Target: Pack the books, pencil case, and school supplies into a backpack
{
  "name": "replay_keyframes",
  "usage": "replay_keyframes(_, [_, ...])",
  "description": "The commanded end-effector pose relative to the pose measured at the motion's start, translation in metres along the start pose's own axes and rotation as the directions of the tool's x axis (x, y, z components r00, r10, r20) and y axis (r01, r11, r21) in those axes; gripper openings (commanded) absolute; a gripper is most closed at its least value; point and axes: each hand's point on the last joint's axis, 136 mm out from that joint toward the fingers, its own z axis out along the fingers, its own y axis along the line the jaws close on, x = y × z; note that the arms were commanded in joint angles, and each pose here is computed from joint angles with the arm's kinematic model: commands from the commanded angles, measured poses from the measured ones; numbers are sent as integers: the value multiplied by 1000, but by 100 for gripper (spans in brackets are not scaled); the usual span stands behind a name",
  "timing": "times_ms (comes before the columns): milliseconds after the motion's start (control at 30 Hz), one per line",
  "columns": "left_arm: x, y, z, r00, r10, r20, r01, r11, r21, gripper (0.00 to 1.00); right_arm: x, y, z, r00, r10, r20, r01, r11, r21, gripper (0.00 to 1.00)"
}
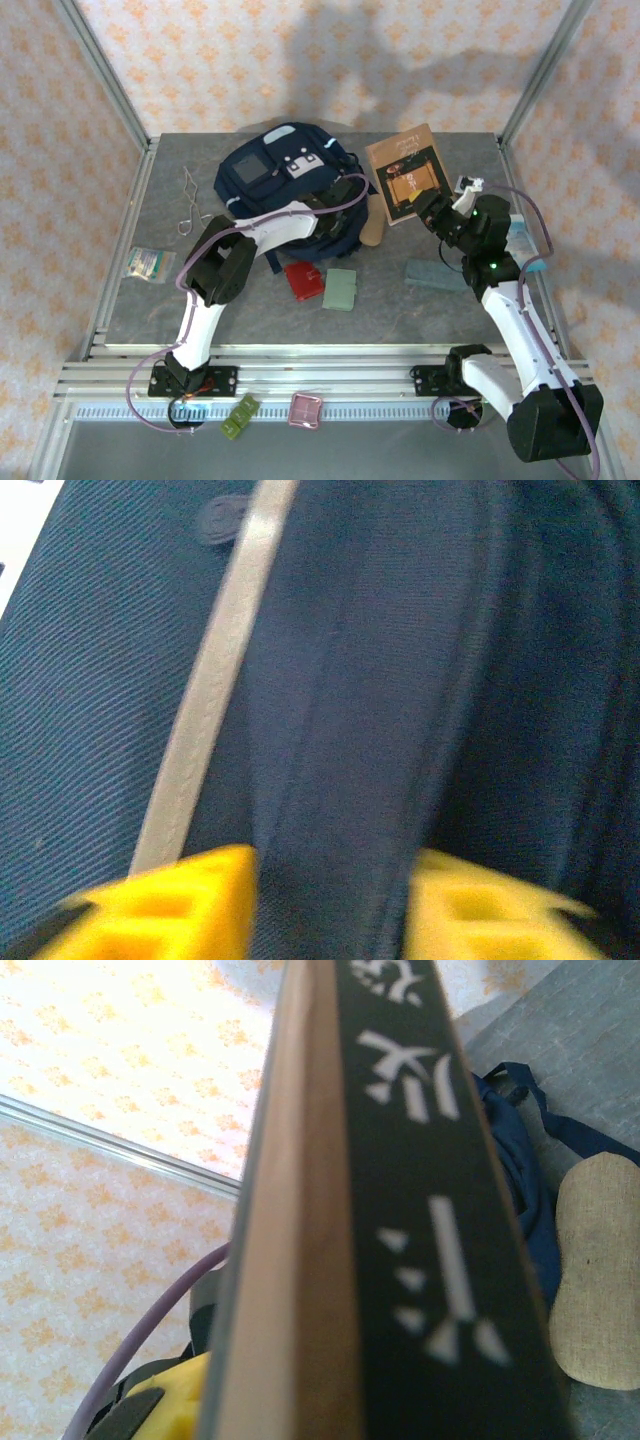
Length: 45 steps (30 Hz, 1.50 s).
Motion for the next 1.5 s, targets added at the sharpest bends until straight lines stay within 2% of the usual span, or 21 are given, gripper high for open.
replay_keyframes(0, [14,10,12,999,23,-47,-25,999,-36,14,-17,34,-9,995,-75,66,82,991,-107,0])
replay_keyframes(67, [9,11,9,999,21,-35,-22,999,-24,0,-16,32,-8,995,-73,65,80,992,-102,0])
replay_keyframes(167, [-5,16,-4,1000,16,-8,-16,1000,-22,0,-13,25,-7,996,-68,57,73,994,-83,0])
replay_keyframes(300, [-37,42,-37,996,-47,73,50,998,-37,0,-7,15,-7,997,-60,46,63,997,-53,0])
replay_keyframes(500, [-86,88,-95,967,-118,226,138,988,-75,0,3,-4,-7,999,-37,33,37,999,-15,0])
replay_keyframes(733, [-118,132,-132,929,-180,322,227,967,-117,0,20,-20,4,1000,24,-14,-25,999,-40,0])
replay_keyframes(933, [-134,153,-151,903,-210,376,279,950,-139,0,49,7,40,989,16,-149,-34,992,-121,0])
replay_keyframes(1133, [-141,153,-157,884,-241,401,304,947,-101,0,79,23,79,964,17,-265,-63,984,-166,0])
replay_keyframes(1333, [-148,154,-161,876,-252,411,310,947,-79,0,90,43,118,945,56,-323,-145,955,-257,0])
replay_keyframes(1467, [-149,158,-166,871,-259,418,319,944,-79,0,95,48,156,936,56,-348,-153,954,-258,0])
